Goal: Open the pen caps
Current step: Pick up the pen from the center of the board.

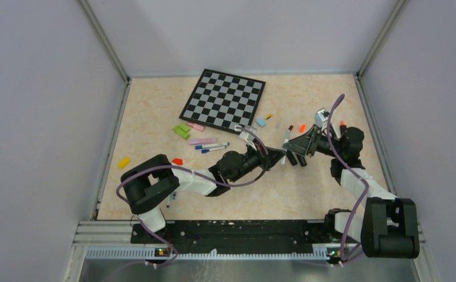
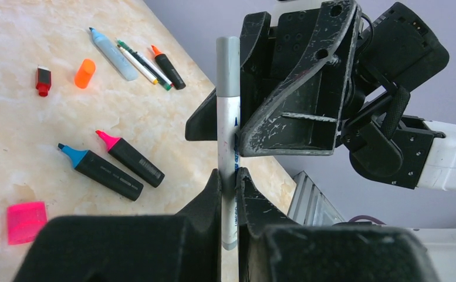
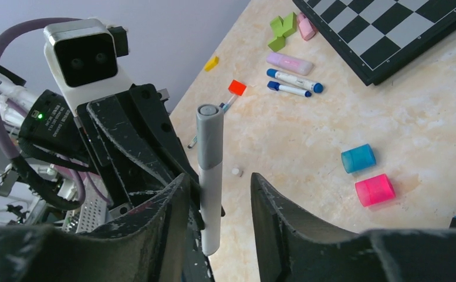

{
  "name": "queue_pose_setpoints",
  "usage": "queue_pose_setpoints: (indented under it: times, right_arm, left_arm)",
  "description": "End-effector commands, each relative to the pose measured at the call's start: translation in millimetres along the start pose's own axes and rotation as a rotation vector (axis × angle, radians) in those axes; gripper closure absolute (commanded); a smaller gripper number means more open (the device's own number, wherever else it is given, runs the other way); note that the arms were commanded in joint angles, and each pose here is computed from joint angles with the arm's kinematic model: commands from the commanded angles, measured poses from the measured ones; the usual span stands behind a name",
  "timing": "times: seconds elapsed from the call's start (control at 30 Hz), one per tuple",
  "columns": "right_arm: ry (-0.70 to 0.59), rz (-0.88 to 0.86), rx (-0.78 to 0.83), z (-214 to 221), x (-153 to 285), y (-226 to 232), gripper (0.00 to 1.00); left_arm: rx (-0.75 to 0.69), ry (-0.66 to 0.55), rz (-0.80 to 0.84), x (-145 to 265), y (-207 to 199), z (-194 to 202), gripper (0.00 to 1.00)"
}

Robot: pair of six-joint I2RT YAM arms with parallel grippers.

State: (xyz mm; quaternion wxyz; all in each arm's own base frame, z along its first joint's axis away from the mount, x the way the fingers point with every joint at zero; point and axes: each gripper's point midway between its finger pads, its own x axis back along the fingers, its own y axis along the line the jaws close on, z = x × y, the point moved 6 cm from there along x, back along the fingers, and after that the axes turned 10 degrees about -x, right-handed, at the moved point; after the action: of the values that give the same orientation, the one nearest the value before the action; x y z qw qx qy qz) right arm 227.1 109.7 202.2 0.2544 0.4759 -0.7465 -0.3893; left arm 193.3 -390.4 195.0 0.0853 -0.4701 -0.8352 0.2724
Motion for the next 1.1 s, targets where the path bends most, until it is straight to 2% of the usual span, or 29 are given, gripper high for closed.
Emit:
queue_pose_setpoints:
  times: [0.0,0.13,0.17,0.23,0.3,0.43,0.6,0.77,0.8,0.87,1.07]
  right_arm:
    - [-0.014,-0.025,0.063,-1.4,-3.4,8.8,0.61]
    - [-0.009,-0.031,0.066,1.0,-4.4,9.0,0.75]
    - [-0.009,-0.035,0.069,1.2,-4.2,9.5,0.81]
    - [-0.008,-0.046,0.08,1.5,-3.9,11.0,1.0]
    - [-0.008,-0.055,0.093,1.7,-3.5,12.9,1.0]
    - [0.0,-0.064,0.14,0.5,-2.9,15.9,1.0]
    - [0.062,-0.072,0.202,0.7,-2.2,15.2,1.0]
    - [0.179,-0.121,0.276,8.7,1.1,11.9,1.0]
    - [0.197,-0.134,0.287,10.4,1.9,11.4,1.0]
    - [0.236,-0.17,0.301,15.4,3.9,11.0,1.0]
    - [0.301,-0.25,0.317,27.1,3.6,13.9,1.0]
  left_arm:
    - [0.007,-0.088,0.037,-10.0,-15.2,-19.1,1.0]
    - [0.008,-0.088,0.042,-11.2,-18.0,-18.7,1.0]
    - [0.008,-0.086,0.043,-11.6,-18.2,-18.2,1.0]
    - [0.008,-0.085,0.048,-12.4,-19.0,-18.4,1.0]
    - [0.005,-0.083,0.054,-12.1,-19.8,-18.3,0.97]
    - [-0.027,-0.087,0.078,-5.6,-23.1,-21.9,0.74]
    - [-0.102,-0.111,0.114,19.7,-24.3,-28.2,0.43]
    - [-0.252,-0.131,0.176,49.8,-26.6,-37.4,0.05]
    - [-0.269,-0.13,0.192,54.9,-27.8,-39.6,0.02]
    - [-0.281,-0.125,0.224,62.4,-26.8,-44.9,0.01]
    - [-0.189,-0.083,0.342,72.4,-23.9,-60.1,0.01]
